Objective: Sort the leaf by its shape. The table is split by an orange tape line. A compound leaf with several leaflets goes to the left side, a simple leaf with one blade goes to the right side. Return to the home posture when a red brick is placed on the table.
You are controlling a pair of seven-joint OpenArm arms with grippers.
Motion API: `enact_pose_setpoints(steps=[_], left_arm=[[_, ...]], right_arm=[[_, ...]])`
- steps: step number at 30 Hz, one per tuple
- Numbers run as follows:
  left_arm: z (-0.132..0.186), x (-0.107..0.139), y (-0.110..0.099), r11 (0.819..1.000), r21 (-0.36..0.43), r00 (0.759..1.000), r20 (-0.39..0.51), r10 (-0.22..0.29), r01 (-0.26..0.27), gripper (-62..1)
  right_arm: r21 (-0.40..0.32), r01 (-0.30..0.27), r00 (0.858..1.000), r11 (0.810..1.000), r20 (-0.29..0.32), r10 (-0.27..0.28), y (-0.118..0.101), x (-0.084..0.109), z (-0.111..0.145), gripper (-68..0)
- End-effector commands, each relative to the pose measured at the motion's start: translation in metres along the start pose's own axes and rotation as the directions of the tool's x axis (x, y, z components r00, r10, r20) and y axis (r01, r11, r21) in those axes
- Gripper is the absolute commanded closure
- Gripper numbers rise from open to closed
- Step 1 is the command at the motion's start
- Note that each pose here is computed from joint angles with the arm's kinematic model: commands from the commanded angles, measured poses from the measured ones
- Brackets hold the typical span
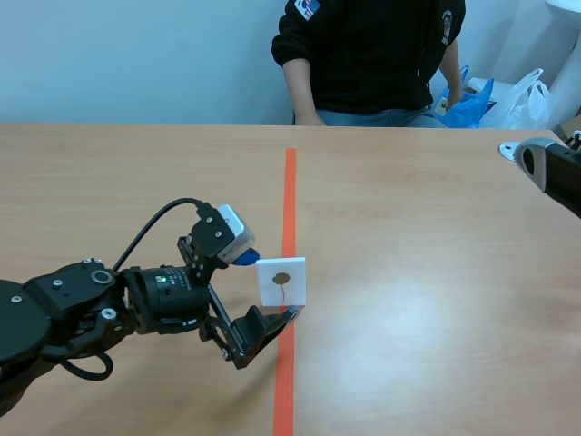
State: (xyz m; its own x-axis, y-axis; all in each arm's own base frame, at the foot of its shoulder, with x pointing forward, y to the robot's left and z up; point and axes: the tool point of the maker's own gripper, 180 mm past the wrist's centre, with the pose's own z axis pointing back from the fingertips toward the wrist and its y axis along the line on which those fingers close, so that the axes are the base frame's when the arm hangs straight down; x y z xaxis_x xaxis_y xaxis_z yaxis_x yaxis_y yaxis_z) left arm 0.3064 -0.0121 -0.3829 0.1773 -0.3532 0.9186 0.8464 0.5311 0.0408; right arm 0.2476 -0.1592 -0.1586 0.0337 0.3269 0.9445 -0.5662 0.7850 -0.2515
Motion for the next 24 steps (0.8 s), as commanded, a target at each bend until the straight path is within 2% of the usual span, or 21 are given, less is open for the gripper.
enact_pose_setpoints(steps=[1, 10, 18, 21, 24], left_arm=[[-0.008, 0.019, 0.004, 1.0, -0.003, 0.999, 0.049, -0.01, 0.01, -59.4], [-0.027, 0.024, 0.002, 1.0, -0.024, 0.999, 0.05, -0.014, 0.016, -45.1], [-0.027, 0.023, 0.002, 1.0, -0.022, 0.999, 0.051, -0.012, 0.013, -23.5], [-0.027, 0.023, 0.002, 1.0, -0.022, 0.999, 0.051, -0.012, 0.013, -19.5], [-0.027, 0.023, 0.002, 1.0, -0.023, 0.999, 0.051, -0.012, 0.013, -19.0]], right_arm=[[-0.006, -0.02, 1.0, 1.0, 0.019, 0.02, -0.006, 0.006, 0.002, -50.0], [-0.007, -0.018, 1.0, 1.0, 0.019, 0.018, -0.006, 0.006, 0.002, -50.0], [-0.007, -0.018, 1.0, 1.0, 0.019, 0.018, -0.006, 0.006, 0.002, -50.0], [-0.007, -0.018, 1.0, 1.0, 0.019, 0.018, -0.006, 0.006, 0.002, -50.0], [-0.007, -0.018, 1.0, 1.0, 0.019, 0.018, -0.006, 0.006, 0.002, -50.0]])
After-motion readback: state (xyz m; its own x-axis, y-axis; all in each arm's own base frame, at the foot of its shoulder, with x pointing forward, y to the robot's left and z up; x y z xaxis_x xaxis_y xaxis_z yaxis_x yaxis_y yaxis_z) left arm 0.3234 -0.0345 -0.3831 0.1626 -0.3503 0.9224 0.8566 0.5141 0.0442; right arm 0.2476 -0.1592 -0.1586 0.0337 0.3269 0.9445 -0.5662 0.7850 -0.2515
